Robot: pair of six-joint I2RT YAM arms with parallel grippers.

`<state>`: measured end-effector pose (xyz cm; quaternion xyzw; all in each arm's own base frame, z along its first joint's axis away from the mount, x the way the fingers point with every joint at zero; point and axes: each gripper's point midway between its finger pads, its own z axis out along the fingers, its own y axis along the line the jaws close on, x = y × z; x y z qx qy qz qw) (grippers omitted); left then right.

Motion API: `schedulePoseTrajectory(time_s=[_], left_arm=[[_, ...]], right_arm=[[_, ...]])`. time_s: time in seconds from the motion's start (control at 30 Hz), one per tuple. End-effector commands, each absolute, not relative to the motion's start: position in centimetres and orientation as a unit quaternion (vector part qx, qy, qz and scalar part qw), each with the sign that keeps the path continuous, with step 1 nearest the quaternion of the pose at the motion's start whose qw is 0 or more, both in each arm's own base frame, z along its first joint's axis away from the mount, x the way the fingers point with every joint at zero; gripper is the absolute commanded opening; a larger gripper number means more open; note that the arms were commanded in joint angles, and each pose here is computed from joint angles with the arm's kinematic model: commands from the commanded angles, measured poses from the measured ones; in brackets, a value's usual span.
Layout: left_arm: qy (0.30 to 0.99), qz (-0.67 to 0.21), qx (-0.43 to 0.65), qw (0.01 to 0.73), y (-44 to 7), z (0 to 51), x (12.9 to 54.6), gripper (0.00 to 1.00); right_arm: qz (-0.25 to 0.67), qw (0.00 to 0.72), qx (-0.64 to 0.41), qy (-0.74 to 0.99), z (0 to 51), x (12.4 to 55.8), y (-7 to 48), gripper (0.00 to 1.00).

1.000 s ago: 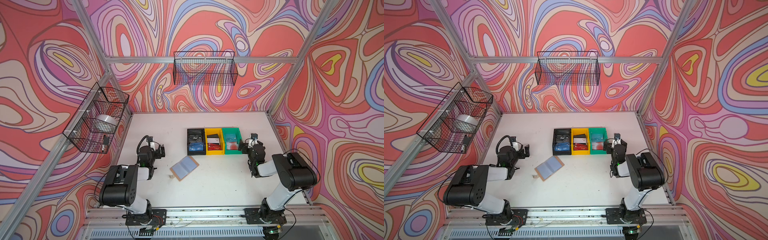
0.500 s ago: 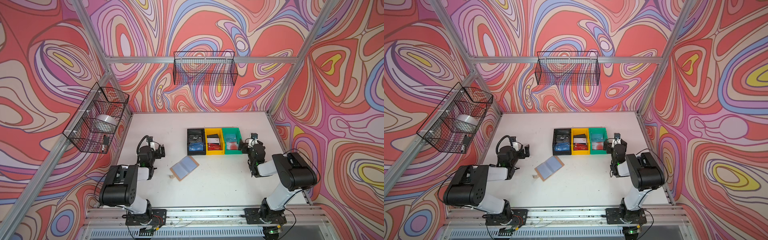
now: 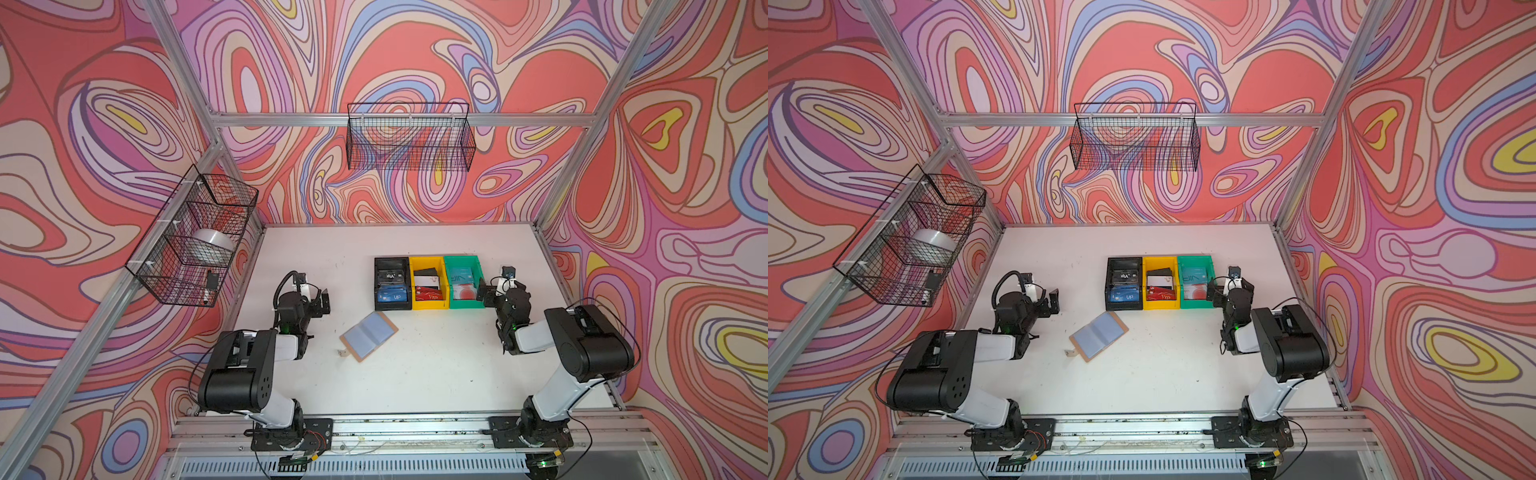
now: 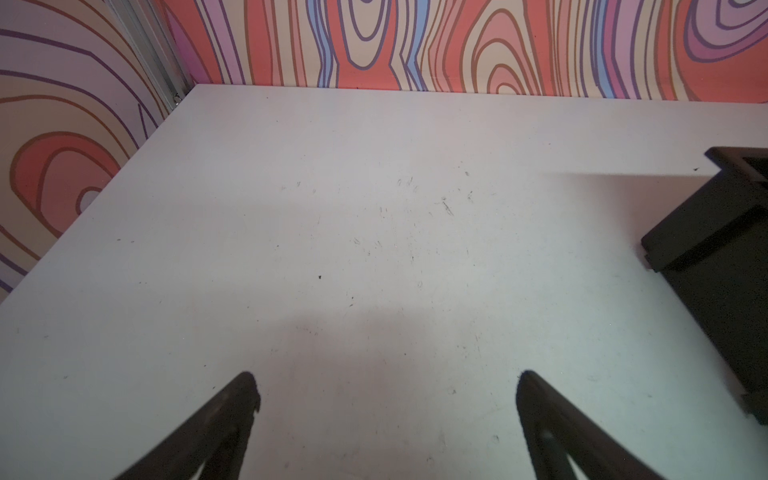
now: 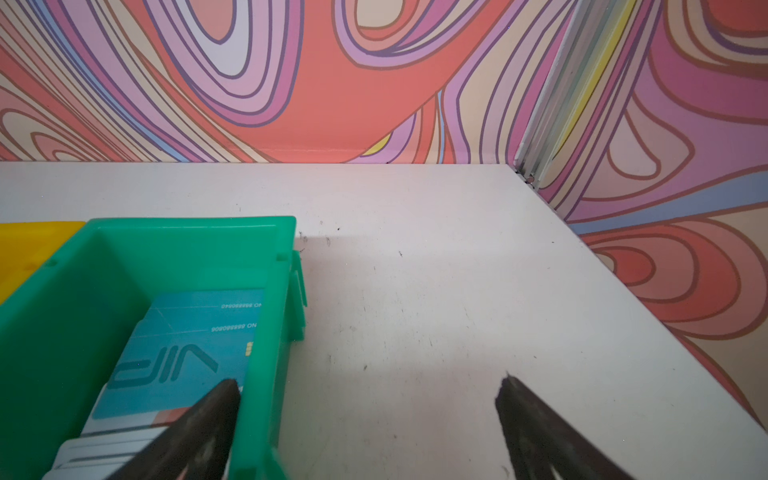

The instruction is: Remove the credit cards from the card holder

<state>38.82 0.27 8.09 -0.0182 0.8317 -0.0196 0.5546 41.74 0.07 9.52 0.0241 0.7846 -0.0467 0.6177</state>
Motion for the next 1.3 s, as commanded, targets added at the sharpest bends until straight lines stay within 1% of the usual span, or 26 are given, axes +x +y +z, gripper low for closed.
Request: schedulePoseTrajectory(time_s=[0.0, 0.53, 0.57, 0.63, 0.67, 0.7, 0.8, 0.87, 0.9, 1.0, 1.13, 1.17, 1.27], left_arm=[[0.825, -0.016, -0.009, 0.565, 0.3, 8.8, 39.4, 1.00], [0.826, -0.011, -0.014, 0.564, 0.5, 8.8, 39.4, 1.00], [0.826, -0.005, -0.019, 0.563, 0.8, 8.8, 39.3, 1.00], [0.815, 0.041, -0.067, 0.574, 2.5, 9.0, 38.9, 1.00], [0.812, 0.045, -0.072, 0.577, 2.7, 9.1, 38.9, 1.00], [0.814, 0.043, -0.070, 0.574, 2.6, 9.1, 38.9, 1.00], [0.826, -0.008, 0.007, 0.563, -0.3, 8.7, 39.4, 1.00], [0.825, -0.016, -0.005, 0.565, 0.2, 8.8, 39.2, 1.00], [0.822, -0.004, -0.033, 0.569, 1.3, 8.9, 39.3, 1.00], [0.814, 0.029, -0.071, 0.576, 2.7, 9.1, 38.8, 1.00], [0.807, 0.061, -0.090, 0.580, 3.4, 9.2, 38.4, 1.00], [0.807, 0.058, -0.087, 0.581, 3.2, 9.2, 38.5, 1.00], [0.821, 0.010, -0.011, 0.570, 0.4, 9.0, 39.3, 1.00]], right_arm=[[-0.041, 0.618, 0.030, 0.784, 9.8, 42.0, -0.1, 0.99], [-0.040, 0.617, 0.030, 0.785, 9.7, 42.0, -0.1, 0.98], [-0.041, 0.617, 0.029, 0.785, 9.7, 42.0, -0.1, 0.99], [-0.040, 0.618, 0.030, 0.785, 9.8, 42.0, -0.1, 0.99], [-0.041, 0.618, 0.029, 0.785, 9.8, 42.1, 0.0, 0.98], [-0.040, 0.618, 0.030, 0.785, 9.8, 42.1, 0.0, 0.99], [-0.039, 0.618, 0.030, 0.785, 9.8, 42.1, 0.0, 0.99], [-0.040, 0.617, 0.030, 0.785, 9.7, 42.0, -0.1, 0.98], [-0.040, 0.617, 0.030, 0.785, 9.8, 42.1, -0.1, 0.99], [-0.039, 0.618, 0.030, 0.785, 9.8, 42.1, 0.0, 0.99], [-0.039, 0.616, 0.029, 0.786, 9.7, 42.1, -0.1, 0.98], [-0.039, 0.617, 0.029, 0.786, 9.7, 42.1, 0.0, 0.99], [-0.039, 0.616, 0.029, 0.786, 9.7, 42.1, 0.0, 0.98]])
